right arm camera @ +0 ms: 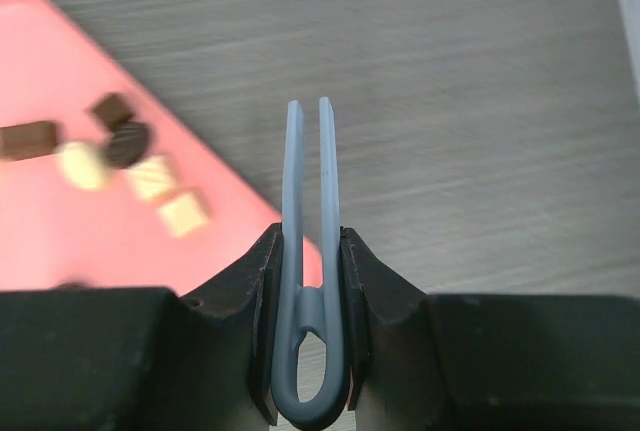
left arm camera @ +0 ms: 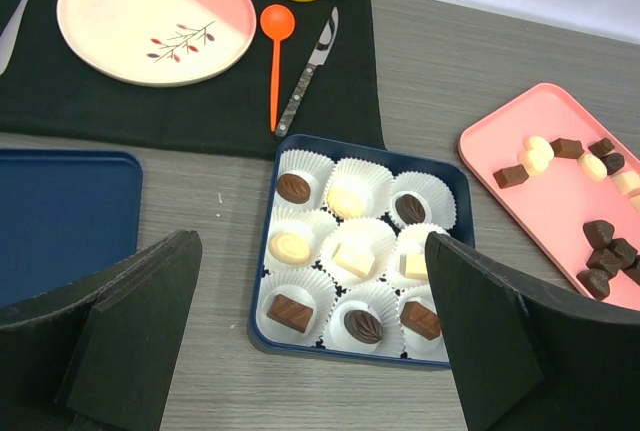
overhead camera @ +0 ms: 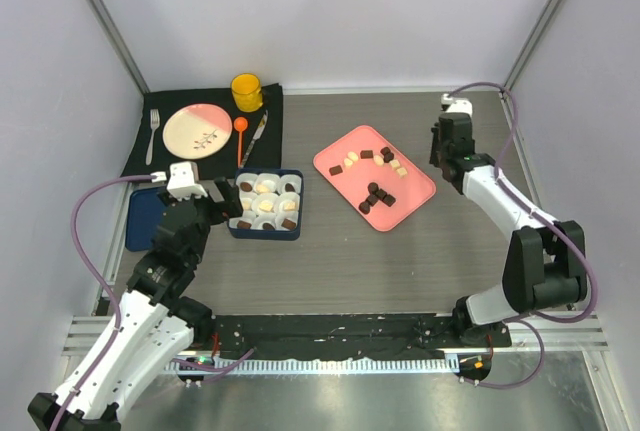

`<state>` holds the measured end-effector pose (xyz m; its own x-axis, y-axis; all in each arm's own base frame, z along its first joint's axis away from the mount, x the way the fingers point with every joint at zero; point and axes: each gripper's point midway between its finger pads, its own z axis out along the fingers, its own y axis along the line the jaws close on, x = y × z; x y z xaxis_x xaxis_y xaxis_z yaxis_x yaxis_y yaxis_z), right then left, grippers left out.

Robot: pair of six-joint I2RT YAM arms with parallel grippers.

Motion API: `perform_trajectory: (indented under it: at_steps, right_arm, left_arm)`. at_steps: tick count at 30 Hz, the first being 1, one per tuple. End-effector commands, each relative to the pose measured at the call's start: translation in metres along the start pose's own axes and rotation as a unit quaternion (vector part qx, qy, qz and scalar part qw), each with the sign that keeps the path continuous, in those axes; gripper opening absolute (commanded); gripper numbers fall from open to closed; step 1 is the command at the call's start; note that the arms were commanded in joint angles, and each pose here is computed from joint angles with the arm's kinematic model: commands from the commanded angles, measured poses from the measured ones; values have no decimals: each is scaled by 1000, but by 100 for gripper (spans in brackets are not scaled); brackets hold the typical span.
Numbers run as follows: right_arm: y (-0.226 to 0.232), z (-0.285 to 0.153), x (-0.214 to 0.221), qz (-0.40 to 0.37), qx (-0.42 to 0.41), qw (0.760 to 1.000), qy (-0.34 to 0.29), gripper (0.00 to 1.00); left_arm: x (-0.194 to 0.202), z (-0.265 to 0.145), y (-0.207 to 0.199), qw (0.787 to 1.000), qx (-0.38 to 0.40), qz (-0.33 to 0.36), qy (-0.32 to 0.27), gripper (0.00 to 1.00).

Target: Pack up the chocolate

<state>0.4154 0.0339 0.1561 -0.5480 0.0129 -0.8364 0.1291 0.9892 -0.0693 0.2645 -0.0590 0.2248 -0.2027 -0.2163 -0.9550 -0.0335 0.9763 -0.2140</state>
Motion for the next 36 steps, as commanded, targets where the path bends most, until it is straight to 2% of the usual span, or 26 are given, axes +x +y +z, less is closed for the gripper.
perform_trajectory:
  at_steps: [1,7,15,23,25,36]
  right_arm:
    - [-45,13,0,55,46,997,-21,19]
    - [-87,46,38,75,80,994,11,20]
    - [-89,42,92,79,76,990,87,22]
    - [-96,15,136,100,114,976,156,34]
    - [-99,10,142,107,125,972,167,40]
    - [-92,-15,130,133,105,972,164,67]
  left_arm:
    - [-25,-1,-6,999,10,-11,-30,100]
    - [-27,-3,-5,999,9,-12,-34,100]
    - [-30,-5,-5,999,10,-15,-41,100]
    - [-31,-6,-7,999,15,-19,-44,100]
    - [-32,-7,-7,999,15,-20,-45,100]
    - [-26,-3,-9,999,17,-16,-33,100]
